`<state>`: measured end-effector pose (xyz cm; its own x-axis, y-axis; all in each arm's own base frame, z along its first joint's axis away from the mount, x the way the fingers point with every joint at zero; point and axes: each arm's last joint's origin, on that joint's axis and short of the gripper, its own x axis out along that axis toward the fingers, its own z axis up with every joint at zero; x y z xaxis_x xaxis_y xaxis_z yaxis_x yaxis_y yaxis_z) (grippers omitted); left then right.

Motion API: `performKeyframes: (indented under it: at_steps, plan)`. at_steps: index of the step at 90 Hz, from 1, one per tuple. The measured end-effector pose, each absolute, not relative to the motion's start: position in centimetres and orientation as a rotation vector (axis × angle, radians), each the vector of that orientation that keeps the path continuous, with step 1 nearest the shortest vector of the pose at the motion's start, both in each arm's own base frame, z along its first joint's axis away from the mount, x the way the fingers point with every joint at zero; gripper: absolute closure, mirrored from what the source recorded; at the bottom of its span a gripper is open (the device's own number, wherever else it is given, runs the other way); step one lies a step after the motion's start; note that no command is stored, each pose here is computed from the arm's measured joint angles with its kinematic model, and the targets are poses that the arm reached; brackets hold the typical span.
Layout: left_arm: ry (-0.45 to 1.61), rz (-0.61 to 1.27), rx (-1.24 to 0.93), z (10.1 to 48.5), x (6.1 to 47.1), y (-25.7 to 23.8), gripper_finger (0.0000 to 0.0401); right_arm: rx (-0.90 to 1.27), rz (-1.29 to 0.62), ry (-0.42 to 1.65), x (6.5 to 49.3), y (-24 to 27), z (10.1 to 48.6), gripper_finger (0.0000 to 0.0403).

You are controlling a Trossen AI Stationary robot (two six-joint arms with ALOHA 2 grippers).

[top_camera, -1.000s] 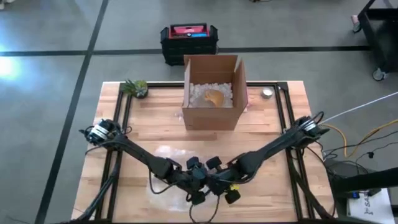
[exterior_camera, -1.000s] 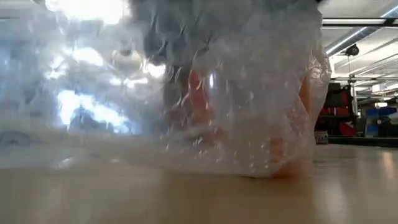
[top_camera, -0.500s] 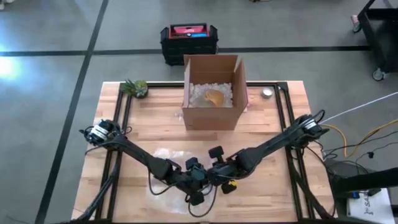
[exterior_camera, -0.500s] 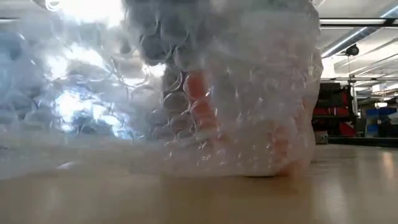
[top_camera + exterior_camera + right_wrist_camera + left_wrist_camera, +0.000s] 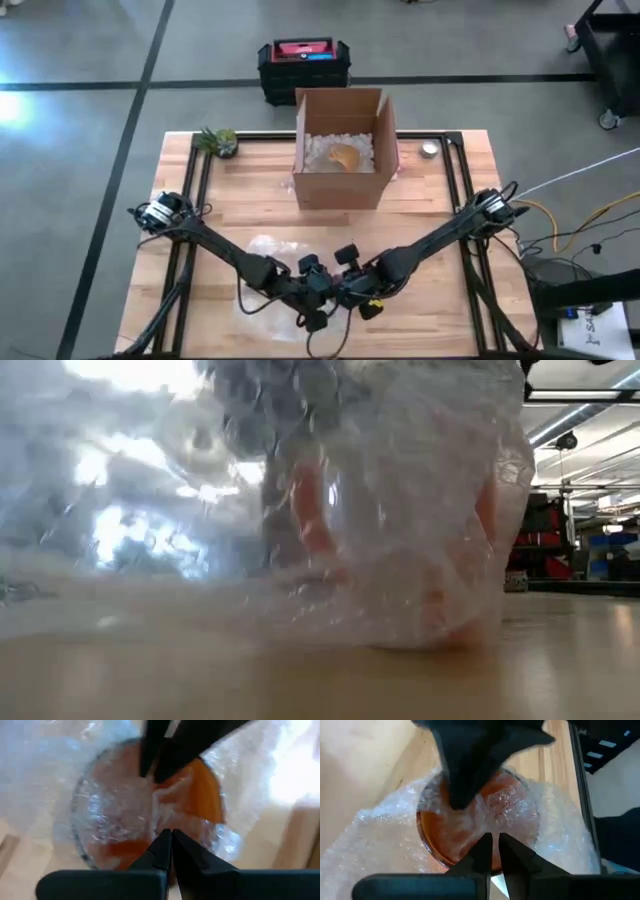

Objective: Wrap mug
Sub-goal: Wrap the orange mug with the transparent bubble wrap

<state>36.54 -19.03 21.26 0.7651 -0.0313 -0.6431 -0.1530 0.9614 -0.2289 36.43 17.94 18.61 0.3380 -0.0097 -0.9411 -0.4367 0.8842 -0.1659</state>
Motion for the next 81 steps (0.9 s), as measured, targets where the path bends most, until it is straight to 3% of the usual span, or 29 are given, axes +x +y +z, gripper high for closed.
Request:
performKeyframes:
  at_steps: [43,81]
  plan:
    - [0.700,0.069,-0.277,21.2,36.6,-19.0,0.0381,-0.403,0.307,1.218,37.8,18.5,15.3,0.0403]
    - [0.701,0.069,-0.269,21.3,36.6,-19.0,0.0381,-0.368,0.326,1.166,34.8,17.3,22.5,0.0403]
